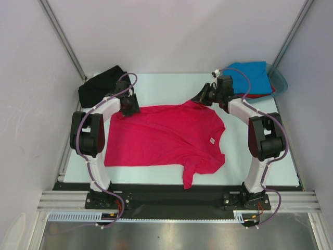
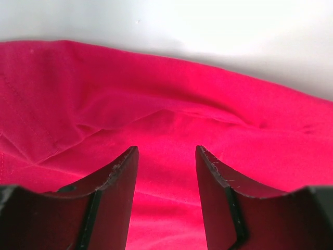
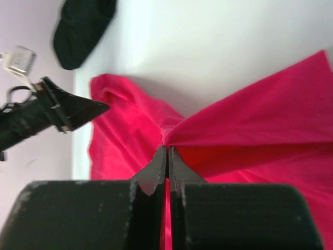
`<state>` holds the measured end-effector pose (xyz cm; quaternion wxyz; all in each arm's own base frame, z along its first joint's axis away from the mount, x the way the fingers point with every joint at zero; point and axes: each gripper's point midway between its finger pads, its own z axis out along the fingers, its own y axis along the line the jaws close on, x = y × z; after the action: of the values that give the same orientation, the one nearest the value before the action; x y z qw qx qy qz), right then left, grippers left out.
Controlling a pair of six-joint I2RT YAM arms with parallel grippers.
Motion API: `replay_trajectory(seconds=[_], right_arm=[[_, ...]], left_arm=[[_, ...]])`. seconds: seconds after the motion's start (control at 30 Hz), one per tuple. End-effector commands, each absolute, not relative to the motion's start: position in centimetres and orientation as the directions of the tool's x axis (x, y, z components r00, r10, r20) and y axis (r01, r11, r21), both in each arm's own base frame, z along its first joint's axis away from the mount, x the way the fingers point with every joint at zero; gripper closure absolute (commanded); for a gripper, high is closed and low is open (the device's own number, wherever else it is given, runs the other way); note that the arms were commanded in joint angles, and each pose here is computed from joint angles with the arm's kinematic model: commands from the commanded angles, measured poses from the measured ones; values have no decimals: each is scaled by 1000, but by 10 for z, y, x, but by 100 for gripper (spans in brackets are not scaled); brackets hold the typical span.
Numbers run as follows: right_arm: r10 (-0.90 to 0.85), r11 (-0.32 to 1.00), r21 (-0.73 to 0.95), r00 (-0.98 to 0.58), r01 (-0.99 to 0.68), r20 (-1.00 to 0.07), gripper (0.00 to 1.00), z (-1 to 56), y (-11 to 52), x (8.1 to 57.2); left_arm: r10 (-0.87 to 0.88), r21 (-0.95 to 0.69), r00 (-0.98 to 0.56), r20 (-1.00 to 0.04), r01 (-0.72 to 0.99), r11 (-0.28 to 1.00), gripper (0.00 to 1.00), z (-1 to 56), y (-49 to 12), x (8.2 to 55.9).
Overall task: Fold and stack the t-shirts
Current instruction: Fold the tshirt
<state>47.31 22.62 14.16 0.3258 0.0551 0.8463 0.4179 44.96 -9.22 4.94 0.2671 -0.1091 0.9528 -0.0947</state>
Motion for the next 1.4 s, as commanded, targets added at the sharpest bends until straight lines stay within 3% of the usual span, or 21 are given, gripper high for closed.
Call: replay_trajectory(seconds=[0.0,0.13,0.33,0.47,0.7,0.8,0.83,0.9,0.93,1.03,1.2,1.37], right_arm=[[324,782,607,-743,-138,-585,100,142,206,465],[296,824,555,-747,-116,-595,100,138,206,456],[254,814,571,-817,-109,-518,95,115,225,431],[234,792,606,-883,-69,-406,100,97,234,397],[174,854,517,-911,-50,-375,100,84,241,341],[144,908,417,-912,-33,-385,95,78,233,315],[140,918,395,-911,-27,-388,88,77,230,309],[148,942,334,-880,-13,-452,65,84,219,303],[165,967,255,-837,31,-523,46,88,201,313],[172,983,159,-746,89,-643,30,108,171,337],[176,984,102,-720,146,-671,29,110,138,387],[191,976,203,-753,78,-630,34,86,154,430]], left_arm=[[-263,-279,-809,-525,-128,952,47,69,-99,457],[-256,-281,-814,-522,-119,952,47,68,-103,456],[-249,-284,-818,-519,-110,952,46,67,-108,455],[-248,-278,-818,-519,-113,954,46,68,-107,456],[-246,-267,-820,-517,-119,956,46,67,-105,456],[-246,-263,-822,-513,-122,957,46,65,-104,455],[-245,-263,-824,-512,-121,957,46,64,-105,454],[-246,-263,-823,-512,-123,957,46,64,-104,453],[-244,-262,-824,-511,-121,957,46,64,-104,453],[-245,-270,-823,-513,-117,956,46,66,-107,452],[-237,-274,-823,-516,-103,956,46,69,-113,451],[-230,-281,-824,-518,-90,955,46,72,-119,445]])
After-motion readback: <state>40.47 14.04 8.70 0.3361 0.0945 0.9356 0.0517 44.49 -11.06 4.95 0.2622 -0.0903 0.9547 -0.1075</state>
